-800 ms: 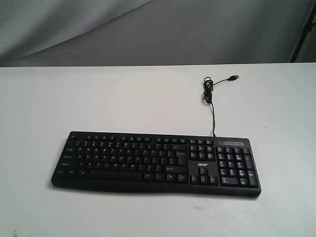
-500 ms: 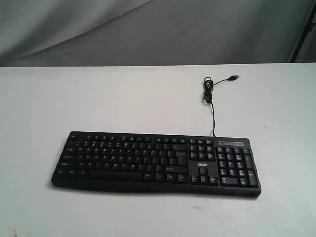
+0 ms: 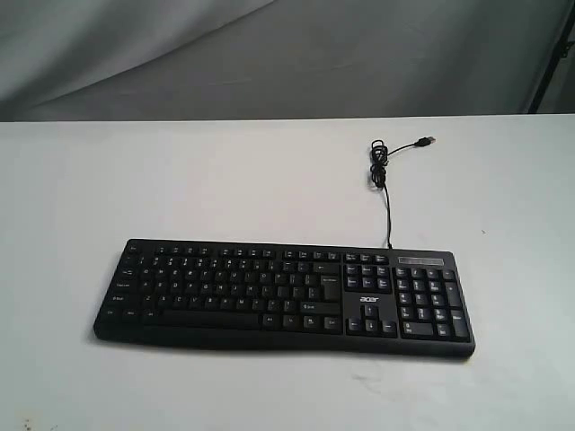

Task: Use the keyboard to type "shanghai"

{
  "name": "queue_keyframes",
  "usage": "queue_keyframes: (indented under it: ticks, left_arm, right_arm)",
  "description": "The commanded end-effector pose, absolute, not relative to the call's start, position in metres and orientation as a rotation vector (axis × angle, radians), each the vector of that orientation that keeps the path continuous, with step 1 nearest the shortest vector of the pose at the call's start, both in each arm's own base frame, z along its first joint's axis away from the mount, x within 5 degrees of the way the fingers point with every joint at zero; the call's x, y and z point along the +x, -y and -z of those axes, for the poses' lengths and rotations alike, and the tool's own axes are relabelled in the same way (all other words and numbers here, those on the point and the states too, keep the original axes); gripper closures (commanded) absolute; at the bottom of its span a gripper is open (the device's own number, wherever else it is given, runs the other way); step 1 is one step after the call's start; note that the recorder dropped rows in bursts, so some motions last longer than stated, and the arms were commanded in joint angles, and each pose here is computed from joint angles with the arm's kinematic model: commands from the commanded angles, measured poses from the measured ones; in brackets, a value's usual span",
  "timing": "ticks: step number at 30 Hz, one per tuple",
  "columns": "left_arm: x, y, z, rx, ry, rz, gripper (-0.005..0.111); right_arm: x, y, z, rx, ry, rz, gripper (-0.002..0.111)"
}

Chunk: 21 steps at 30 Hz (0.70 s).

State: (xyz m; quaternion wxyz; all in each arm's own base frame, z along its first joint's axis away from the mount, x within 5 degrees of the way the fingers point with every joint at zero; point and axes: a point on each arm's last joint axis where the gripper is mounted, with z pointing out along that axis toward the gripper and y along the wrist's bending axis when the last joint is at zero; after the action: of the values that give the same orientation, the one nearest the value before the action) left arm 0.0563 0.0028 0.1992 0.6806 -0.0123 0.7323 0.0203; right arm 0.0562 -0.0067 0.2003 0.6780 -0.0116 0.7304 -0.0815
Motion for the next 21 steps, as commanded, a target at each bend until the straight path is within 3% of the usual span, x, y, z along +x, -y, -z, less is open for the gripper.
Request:
queue_keyframes:
  ticks: [1,9,11,12,16,21]
  left_arm:
    - [0.056,-0.002,-0.199,-0.026,-1.637,-0.037,0.107]
    - [0.056,-0.002,-0.199,-0.026,-1.637,-0.037,0.107]
    - [0.056,-0.002,-0.199,-0.026,-1.637,-0.037,0.107]
    - [0.056,-0.002,-0.199,-0.026,-1.637,-0.037,0.107]
    - [0.056,-0.002,-0.199,-0.026,-1.637,-0.037,0.107]
    - [0.056,-0.002,-0.199,-0.026,-1.637,-0.037,0.107]
  right_arm:
    - [0.055,0.004,-0.218,0.011,-1.429,0.110,0.108]
    - [0.016,0.007,-0.291,0.259,-0.584,-0.443,0.108]
    - [0.025,-0.006,-0.335,0.109,-0.759,-0.351,0.108]
    - [0.034,-0.011,-0.375,0.044,-0.833,-0.328,0.108]
    - [0.082,-0.009,-0.442,-0.062,-1.015,-0.107,0.108]
    - [0.153,0.018,-0.503,-0.327,-1.210,0.711,0.108]
